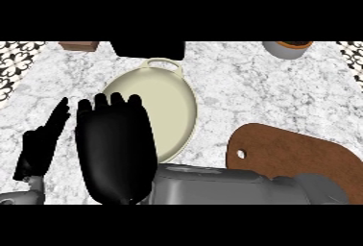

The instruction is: Pick the tomato from the cutting board and place it in the pot

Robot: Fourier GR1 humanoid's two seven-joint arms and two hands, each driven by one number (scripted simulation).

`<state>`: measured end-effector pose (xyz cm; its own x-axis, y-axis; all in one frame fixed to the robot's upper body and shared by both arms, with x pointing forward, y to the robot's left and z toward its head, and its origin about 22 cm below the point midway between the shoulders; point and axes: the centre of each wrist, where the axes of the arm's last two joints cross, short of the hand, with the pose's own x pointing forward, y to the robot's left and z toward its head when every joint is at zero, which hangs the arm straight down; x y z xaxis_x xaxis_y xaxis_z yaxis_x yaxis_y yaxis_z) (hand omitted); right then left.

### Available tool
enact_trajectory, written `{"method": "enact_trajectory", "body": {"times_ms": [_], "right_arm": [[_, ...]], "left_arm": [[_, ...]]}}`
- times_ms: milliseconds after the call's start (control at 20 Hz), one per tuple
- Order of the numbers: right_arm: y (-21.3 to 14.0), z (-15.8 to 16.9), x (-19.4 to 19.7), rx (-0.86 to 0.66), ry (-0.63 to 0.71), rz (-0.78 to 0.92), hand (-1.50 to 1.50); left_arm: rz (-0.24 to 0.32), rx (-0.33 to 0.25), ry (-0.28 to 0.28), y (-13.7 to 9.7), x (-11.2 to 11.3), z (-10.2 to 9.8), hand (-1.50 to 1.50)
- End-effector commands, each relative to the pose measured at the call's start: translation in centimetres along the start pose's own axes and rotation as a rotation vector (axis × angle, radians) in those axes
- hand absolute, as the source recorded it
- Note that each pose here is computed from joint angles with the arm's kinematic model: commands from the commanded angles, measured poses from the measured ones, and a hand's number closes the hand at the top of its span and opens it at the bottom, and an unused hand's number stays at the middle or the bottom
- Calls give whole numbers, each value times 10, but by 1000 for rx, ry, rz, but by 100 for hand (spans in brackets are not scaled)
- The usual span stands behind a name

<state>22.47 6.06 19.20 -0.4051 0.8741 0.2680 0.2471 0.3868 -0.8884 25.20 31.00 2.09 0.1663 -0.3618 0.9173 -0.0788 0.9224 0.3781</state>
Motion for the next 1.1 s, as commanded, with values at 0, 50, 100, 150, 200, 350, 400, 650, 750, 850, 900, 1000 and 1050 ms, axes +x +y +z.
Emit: {"method": "enact_trajectory", "body": {"times_ms": [0, 50, 100, 150, 200, 350, 400, 650, 750, 850, 900, 1000, 1050], "right_arm": [[-5, -18, 10, -56, 150, -111, 150], [1, -17, 9, -54, 153, -100, 150], [-7, -28, 8, -67, 160, -128, 150], [-2, -45, 3, -52, 175, -107, 150], [-3, -41, 8, -65, 165, -98, 150], [20, -64, -12, -73, 165, -75, 150], [20, -66, -11, -57, 185, -86, 150], [32, -101, -42, -35, 180, -94, 150], [44, -107, -53, -8, 189, -45, 150], [54, -110, -66, -7, 186, -23, 150], [54, -115, -66, 20, 187, 31, 150], [61, -122, -84, 41, 201, 96, 150], [69, -115, -91, 36, 200, 2, 150]], "left_arm": [[-1, 27, -12, 5, 3, -3, 0], [6, 15, 3, 4, -3, 4, 0], [-4, 5, 5, 7, -10, 11, 0], [7, 16, -2, 6, 4, 2, 0], [4, 16, -3, 9, -10, 11, 0], [-10, 9, 2, -1, -4, 3, 0], [1, 10, -15, 2, 16, -5, 0], [-3, 30, -13, 19, -7, 10, 0], [1, 15, -23, 2, 1, 9, 0], [-18, 18, -20, -3, 2, 0, 0], [-8, -8, -22, 11, 4, 1, 0], [-5, -1, -34, -2, 12, -2, 0], [5, -1, -20, 2, 15, -8, 0]]}}
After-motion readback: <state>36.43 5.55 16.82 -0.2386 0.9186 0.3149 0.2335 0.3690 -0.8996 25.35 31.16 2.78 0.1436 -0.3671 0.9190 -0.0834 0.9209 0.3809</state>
